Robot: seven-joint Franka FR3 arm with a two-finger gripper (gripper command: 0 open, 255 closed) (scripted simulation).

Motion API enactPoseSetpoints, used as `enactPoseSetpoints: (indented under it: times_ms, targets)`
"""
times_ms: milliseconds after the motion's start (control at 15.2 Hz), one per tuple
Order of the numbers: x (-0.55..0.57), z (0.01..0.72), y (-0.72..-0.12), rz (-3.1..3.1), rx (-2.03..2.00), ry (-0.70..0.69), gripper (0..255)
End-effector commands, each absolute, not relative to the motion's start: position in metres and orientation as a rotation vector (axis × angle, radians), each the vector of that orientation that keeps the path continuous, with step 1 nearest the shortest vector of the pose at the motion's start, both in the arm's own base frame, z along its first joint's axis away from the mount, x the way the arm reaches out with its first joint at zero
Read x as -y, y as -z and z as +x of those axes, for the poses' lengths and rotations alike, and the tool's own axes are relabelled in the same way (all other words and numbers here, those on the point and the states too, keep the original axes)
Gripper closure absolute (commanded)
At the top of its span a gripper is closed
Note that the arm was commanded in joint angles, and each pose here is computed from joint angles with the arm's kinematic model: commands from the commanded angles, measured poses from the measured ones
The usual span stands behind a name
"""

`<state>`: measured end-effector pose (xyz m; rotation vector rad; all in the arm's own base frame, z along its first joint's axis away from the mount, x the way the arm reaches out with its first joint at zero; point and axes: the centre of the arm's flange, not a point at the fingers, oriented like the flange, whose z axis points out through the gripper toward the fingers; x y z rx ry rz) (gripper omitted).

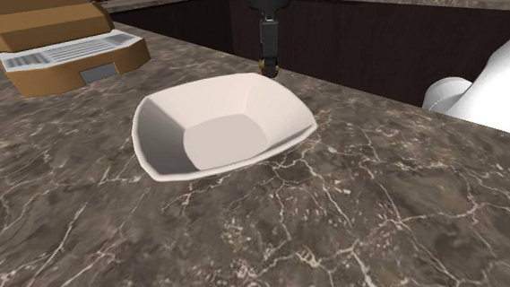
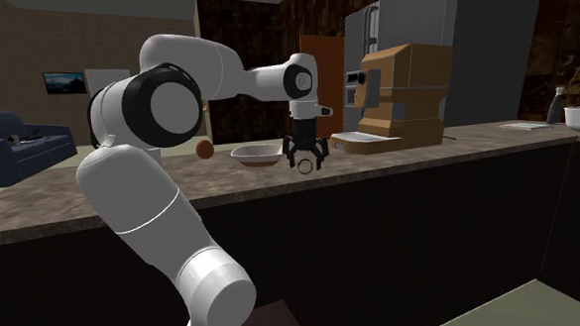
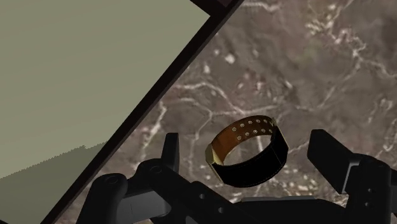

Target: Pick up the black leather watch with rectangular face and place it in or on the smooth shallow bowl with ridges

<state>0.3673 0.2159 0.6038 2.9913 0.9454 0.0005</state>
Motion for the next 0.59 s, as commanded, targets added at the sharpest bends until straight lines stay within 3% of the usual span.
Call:
enactPoseSetpoints:
  times_ms: [0, 66, 528]
  targets:
    - [-0.2159, 0.3673, -0.6038, 2.991, -0.945, -0.001, 0]
    - [-0.2159, 0.3673, -0.6038, 2.991, -0.945, -0.001, 255]
    - [-0.2159, 0.3672, -0.6039, 2.991, -0.945, -0.001, 255]
